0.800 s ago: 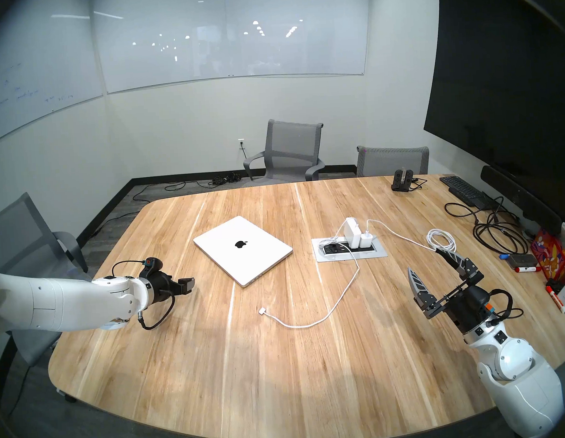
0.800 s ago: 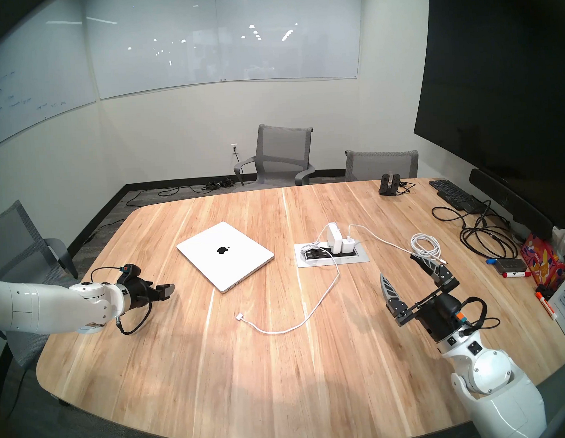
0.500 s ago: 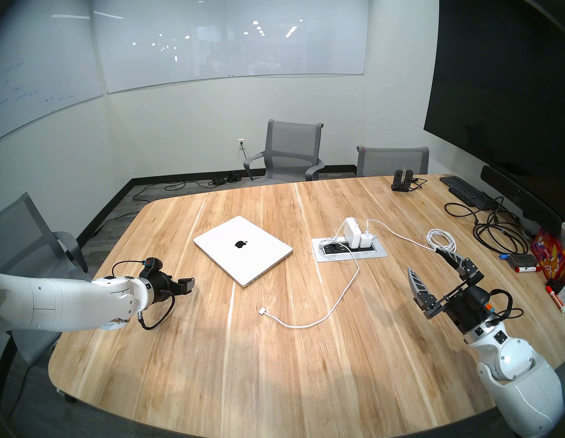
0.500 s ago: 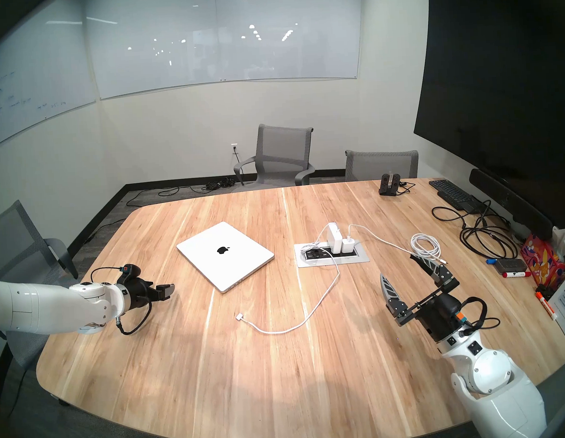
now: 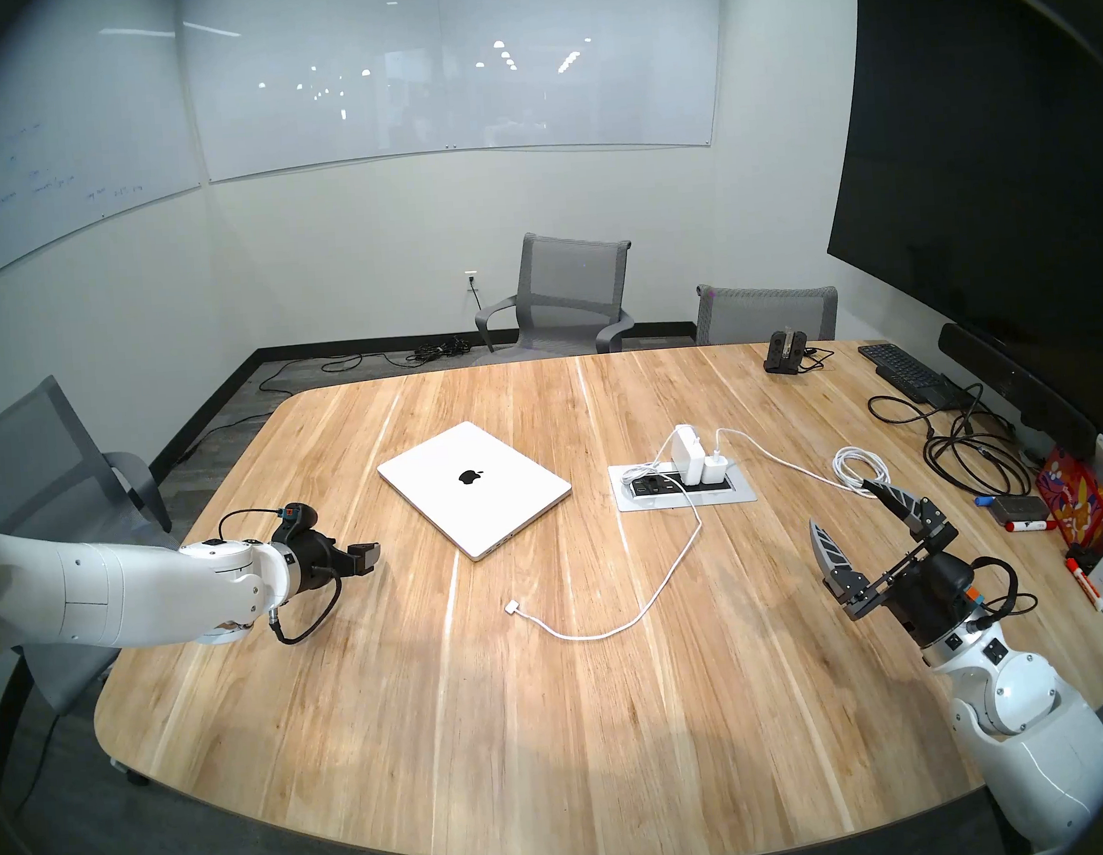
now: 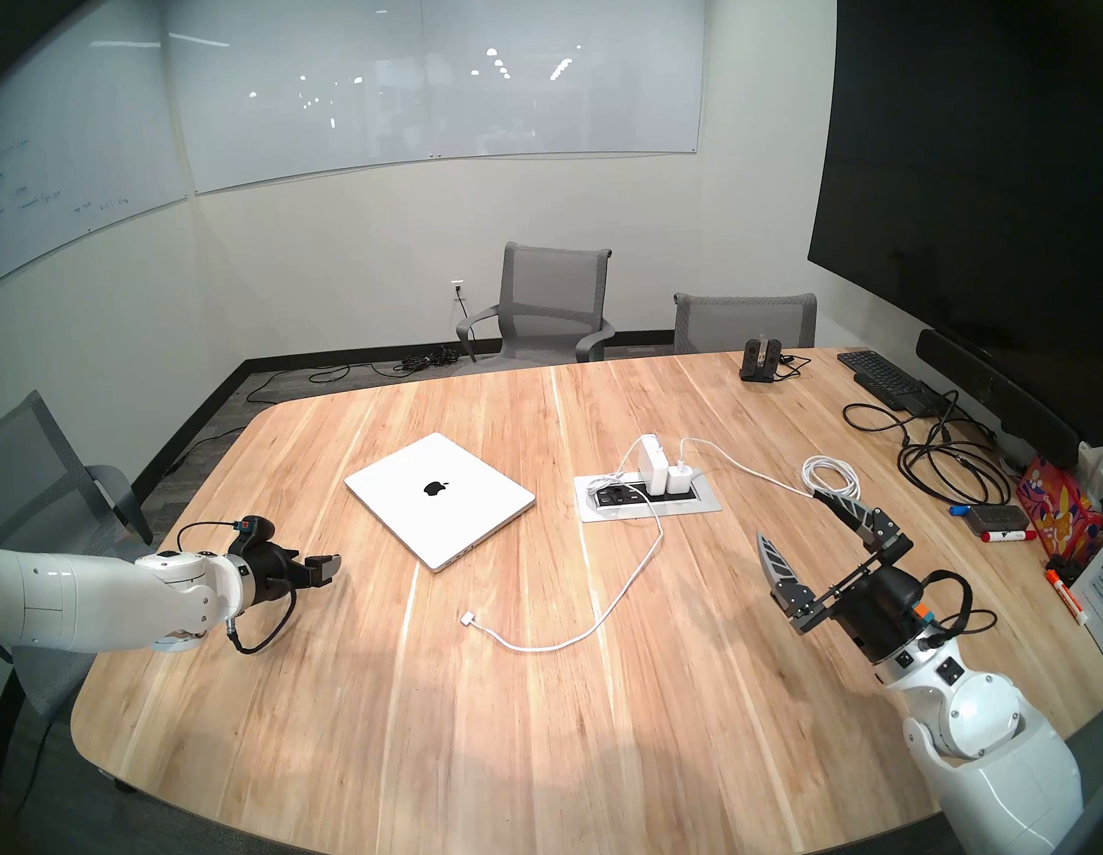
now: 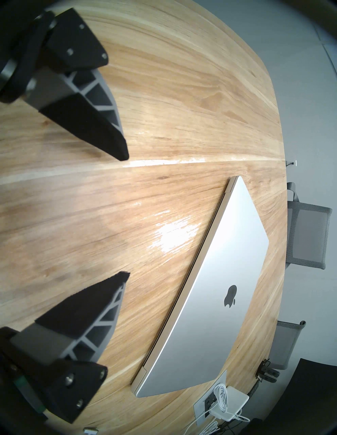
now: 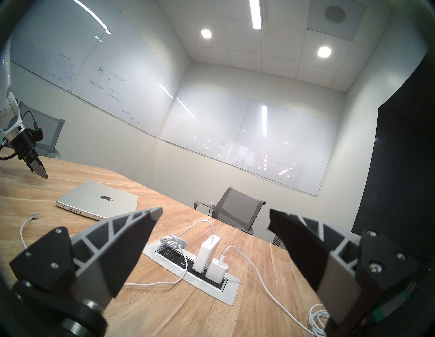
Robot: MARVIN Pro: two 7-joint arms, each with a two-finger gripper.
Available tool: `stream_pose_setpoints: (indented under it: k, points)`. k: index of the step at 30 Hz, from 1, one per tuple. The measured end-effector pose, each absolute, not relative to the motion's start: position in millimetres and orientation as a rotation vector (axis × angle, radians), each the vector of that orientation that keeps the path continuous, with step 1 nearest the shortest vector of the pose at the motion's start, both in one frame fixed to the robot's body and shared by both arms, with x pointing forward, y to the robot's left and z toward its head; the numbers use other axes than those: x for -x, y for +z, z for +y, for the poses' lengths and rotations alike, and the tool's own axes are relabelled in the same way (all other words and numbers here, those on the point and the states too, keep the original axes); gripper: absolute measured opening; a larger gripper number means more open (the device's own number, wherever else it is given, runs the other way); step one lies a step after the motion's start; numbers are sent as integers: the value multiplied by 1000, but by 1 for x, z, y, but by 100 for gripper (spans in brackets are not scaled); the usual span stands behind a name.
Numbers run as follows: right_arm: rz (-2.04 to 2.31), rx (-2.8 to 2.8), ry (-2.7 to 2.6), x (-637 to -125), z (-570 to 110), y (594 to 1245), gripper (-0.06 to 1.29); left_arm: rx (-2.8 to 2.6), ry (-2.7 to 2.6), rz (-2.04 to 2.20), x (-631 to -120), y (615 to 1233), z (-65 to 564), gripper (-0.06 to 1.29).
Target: Plug the charging cable into the port of a MacBook
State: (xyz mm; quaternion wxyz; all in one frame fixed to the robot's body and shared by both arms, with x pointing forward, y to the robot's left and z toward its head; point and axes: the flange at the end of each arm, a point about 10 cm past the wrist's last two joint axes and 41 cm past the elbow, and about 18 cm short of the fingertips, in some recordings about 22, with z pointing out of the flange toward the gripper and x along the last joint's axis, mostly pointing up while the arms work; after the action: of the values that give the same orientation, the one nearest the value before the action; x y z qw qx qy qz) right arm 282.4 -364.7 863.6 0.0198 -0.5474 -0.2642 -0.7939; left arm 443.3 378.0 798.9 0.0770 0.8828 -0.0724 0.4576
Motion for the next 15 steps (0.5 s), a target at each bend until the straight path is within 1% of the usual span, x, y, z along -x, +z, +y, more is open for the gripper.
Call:
stream_pose_setpoints:
  k: [6,15]
  points:
    - [-881,1698,-2379,-287,-370,869,124,-2645,1371,-217,-443,799,378,127]
    - [-968,1775,-2145,-304,-358,851,124,-2646,1371,-217,-443,799,378,127]
